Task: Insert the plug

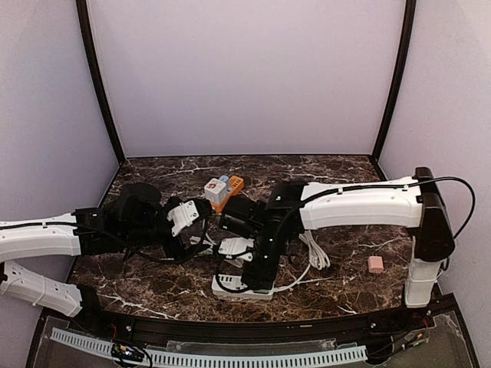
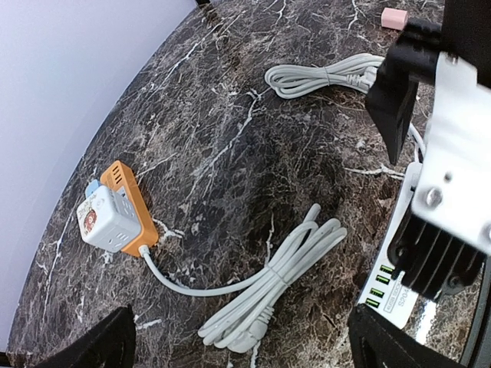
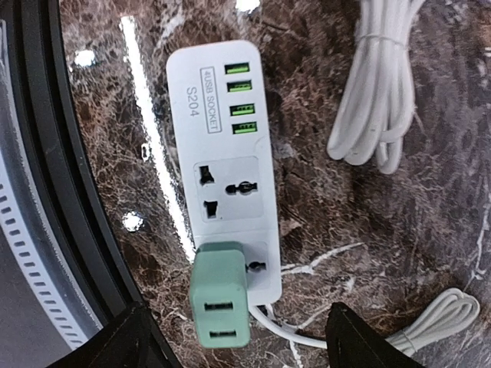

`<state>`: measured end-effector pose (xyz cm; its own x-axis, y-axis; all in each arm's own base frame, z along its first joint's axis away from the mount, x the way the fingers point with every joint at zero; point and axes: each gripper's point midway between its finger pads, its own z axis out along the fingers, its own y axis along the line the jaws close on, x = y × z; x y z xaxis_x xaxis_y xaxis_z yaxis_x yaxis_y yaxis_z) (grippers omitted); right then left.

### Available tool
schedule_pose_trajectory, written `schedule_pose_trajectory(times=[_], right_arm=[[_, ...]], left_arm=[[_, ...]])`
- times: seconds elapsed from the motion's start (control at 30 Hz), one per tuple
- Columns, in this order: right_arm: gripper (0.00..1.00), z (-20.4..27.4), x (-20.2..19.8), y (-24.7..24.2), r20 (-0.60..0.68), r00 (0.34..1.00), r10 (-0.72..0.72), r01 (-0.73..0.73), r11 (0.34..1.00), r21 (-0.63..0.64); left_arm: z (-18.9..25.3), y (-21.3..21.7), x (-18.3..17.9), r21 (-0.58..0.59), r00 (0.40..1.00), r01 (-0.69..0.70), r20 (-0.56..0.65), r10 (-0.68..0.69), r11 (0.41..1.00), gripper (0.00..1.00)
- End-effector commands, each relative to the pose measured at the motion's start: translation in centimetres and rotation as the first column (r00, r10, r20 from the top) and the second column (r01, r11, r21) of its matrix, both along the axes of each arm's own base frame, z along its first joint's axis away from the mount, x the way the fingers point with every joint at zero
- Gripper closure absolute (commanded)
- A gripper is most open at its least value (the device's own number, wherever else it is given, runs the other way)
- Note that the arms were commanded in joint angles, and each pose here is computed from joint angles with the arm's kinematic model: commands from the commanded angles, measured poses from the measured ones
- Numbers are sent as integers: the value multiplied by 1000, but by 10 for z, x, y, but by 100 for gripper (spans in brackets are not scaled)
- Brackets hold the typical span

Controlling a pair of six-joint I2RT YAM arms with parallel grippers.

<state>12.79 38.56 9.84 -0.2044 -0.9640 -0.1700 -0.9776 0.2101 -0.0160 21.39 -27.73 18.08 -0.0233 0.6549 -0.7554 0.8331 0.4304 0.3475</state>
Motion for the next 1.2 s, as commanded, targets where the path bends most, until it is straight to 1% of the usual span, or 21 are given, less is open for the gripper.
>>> schedule_pose_trajectory(times=[0.0, 0.07, 0.1, 0.2, 0.3, 0.4, 0.5, 0.57, 0.7, 0.83, 1.03, 1.17], right_arm=[[21, 31, 5, -10, 68, 996, -61, 58, 997, 45], [9, 35, 8, -16, 89, 992, -92, 86, 994, 59], [6, 38, 10, -18, 99, 989, -108, 102, 992, 72], [3, 48, 18, -22, 131, 975, -180, 165, 980, 114], [1, 57, 28, -27, 137, 954, -266, 243, 956, 165], [1, 64, 39, -36, 118, 925, -360, 331, 919, 215], [1, 71, 51, -51, 101, 882, -460, 424, 870, 253], [1, 76, 60, -64, 99, 842, -531, 489, 828, 276], [1, 85, 78, -98, 96, 727, -680, 624, 713, 320], [1, 83, 87, -133, 48, 617, -785, 733, 596, 328], [1, 64, 80, -176, -63, 474, -878, 861, 447, 242], [1, 50, 69, -204, -98, 352, -931, 927, 332, 175]], left_arm=[[8, -3, 2, 2, 1000, 19, 2, -19, 1000, 3], [11, -4, 3, -1, 1000, 19, 6, -19, 1000, 3], [12, -4, 3, -2, 1000, 20, 8, -20, 1000, 3], [17, -4, 5, -5, 1000, 16, 18, -16, 1000, 3], [23, -2, 7, -4, 1000, 3, 27, -3, 1000, 2], [31, -1, 8, -15, 999, -7, 32, 7, 1000, 1], [38, 2, 9, -28, 999, -24, 38, 25, 999, 1], [42, 4, 11, -39, 998, -45, 40, 47, 998, 1], [51, 9, 19, -43, 992, -108, 55, 111, 993, 1], [55, 12, 28, -31, 985, -160, 62, 162, 987, 1], [59, 8, 35, -31, 980, -188, 54, 189, 982, 1], [61, 6, 40, -48, 976, -211, 50, 213, 976, 1]])
